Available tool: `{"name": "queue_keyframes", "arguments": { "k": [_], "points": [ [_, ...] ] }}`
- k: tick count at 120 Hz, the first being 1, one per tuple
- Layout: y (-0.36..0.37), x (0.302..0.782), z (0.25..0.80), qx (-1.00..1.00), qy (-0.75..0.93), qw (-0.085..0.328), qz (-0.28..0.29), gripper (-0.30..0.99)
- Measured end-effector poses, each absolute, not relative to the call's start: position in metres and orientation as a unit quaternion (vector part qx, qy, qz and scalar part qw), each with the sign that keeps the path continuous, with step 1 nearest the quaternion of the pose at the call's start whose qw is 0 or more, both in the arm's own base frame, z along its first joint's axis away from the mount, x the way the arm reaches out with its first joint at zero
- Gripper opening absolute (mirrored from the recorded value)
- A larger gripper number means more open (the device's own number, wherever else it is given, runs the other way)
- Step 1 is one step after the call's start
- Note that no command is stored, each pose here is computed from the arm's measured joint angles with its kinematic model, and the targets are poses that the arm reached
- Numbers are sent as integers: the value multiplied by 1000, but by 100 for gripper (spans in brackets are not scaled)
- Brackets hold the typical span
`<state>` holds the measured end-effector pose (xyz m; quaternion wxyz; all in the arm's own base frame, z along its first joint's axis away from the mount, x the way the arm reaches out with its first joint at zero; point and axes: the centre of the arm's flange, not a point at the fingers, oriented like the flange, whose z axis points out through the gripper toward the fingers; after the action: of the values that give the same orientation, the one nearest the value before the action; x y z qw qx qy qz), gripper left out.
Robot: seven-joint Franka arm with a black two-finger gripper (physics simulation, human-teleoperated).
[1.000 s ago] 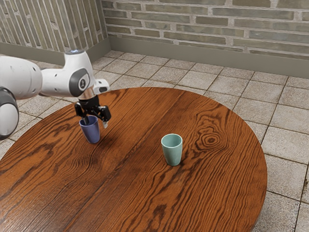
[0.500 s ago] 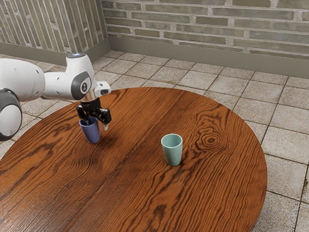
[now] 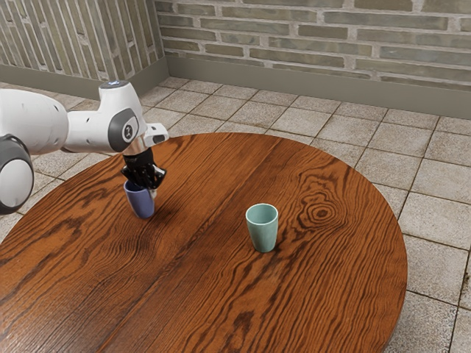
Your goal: Place the left cup onto the right cup
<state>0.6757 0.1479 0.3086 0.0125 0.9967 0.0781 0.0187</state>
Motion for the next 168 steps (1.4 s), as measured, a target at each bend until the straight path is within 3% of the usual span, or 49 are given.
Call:
{"name": "queue_keyframes", "arguments": {
  "k": [61,115,168],
  "points": [
    [148,673,328,996,82,10,18,-9],
    [88,654,439,999,34,-24,20,-9],
    [10,625,506,999,3,-52,6,-9]
  ]
}}
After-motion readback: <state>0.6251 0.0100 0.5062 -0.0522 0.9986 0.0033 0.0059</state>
